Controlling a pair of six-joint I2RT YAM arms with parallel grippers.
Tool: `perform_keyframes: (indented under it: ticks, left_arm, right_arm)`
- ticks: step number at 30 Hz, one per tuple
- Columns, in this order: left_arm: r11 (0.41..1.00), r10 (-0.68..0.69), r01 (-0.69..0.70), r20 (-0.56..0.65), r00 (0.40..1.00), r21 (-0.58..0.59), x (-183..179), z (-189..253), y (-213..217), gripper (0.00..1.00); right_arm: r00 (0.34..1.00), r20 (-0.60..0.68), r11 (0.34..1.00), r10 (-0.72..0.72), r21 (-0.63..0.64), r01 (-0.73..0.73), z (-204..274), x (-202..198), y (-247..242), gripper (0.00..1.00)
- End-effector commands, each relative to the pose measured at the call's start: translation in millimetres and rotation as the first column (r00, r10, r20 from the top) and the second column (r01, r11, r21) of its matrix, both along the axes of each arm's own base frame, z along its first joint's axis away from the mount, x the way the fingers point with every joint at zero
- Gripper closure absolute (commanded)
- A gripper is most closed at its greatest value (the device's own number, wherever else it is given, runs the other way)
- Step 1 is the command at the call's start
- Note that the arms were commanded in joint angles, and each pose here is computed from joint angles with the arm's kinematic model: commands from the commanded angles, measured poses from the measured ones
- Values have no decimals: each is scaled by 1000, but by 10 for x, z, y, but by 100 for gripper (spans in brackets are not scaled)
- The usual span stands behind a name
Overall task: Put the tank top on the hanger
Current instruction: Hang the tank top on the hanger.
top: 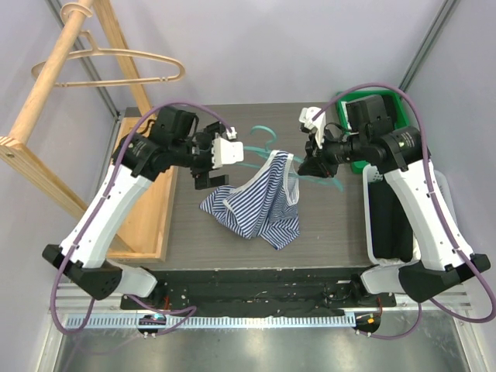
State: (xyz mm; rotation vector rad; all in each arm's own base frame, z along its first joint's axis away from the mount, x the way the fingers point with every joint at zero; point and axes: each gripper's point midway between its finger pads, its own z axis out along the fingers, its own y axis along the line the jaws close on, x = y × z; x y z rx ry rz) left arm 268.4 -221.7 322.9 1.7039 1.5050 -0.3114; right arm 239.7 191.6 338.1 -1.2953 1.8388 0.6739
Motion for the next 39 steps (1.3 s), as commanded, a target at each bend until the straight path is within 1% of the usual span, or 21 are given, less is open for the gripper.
perform_keyframes:
  ticks: [1, 2, 5, 9, 11, 12, 13, 14, 17, 24, 29, 30, 31, 33, 34, 36, 37, 39]
  left_arm:
    - [996, 51, -46, 62, 997, -82, -71, 295, 140, 0]
    - [995, 52, -47, 68, 996, -86, -116, 319, 173, 0]
    - [997, 34, -31, 40, 999, -75, -251, 200, 226, 0]
    - [999, 18, -20, -49, 999, -34, -383, -214, 267, 0]
    - [999, 13, -16, -80, 997, -38, -403, -340, 253, 0]
    - [999, 15, -18, -112, 994, -27, -430, -480, 258, 0]
    - [999, 17, -21, -108, 994, -35, -395, -518, 233, 0]
    - [999, 25, -29, -139, 990, -29, -405, -645, 231, 0]
    - [998, 39, -44, -140, 989, -34, -308, -798, 195, 0]
    - [996, 38, -48, -134, 990, -70, -131, -913, 68, 0]
    - [992, 65, -79, -136, 989, -100, 15, -1008, -22, 1]
    - [992, 63, -78, -136, 989, -104, 29, -1018, -36, 3]
    - [991, 58, -74, -141, 988, -108, 34, -1039, -54, 10]
    - [990, 59, -76, -144, 988, -115, 60, -1076, -83, 19]
    - [990, 60, -77, -146, 987, -116, 67, -1098, -84, 29]
    - [990, 63, -80, -142, 988, -120, 102, -1120, -106, 41]
    - [990, 64, -81, -142, 988, -116, 107, -1144, -102, 54]
    - [990, 69, -85, -140, 988, -115, 123, -1165, -103, 68]
  right_arm:
    - [992, 110, 997, -56, 64, 49, 228, 134, 9, 99]
    - [992, 103, 995, -68, 76, 60, 245, 127, 16, 99]
    - [990, 115, 991, -85, 109, 73, 318, 152, 30, 99]
    - [988, 115, 985, -101, 152, 83, 418, 136, 49, 99]
    - [987, 121, 984, -107, 159, 87, 445, 148, 45, 99]
    - [987, 120, 983, -109, 161, 89, 458, 149, 47, 99]
    - [987, 121, 982, -110, 164, 89, 470, 149, 45, 99]
    - [987, 115, 982, -111, 164, 92, 466, 158, 46, 99]
    - [988, 112, 981, -109, 174, 88, 501, 147, 48, 99]
    - [986, 112, 978, -119, 186, 97, 527, 151, -3, 99]
    - [988, 104, 976, -115, 196, 93, 530, 152, -8, 99]
    - [988, 105, 976, -116, 198, 93, 539, 154, -9, 99]
    - [987, 108, 975, -119, 199, 96, 548, 155, -16, 99]
    - [987, 110, 975, -117, 202, 93, 564, 148, -16, 99]
    - [987, 112, 974, -117, 204, 93, 575, 145, -22, 99]
    - [987, 114, 974, -115, 209, 89, 595, 138, -20, 99]
    - [986, 118, 973, -116, 211, 89, 603, 141, -27, 99]
    - [986, 114, 973, -118, 211, 92, 593, 146, -35, 99]
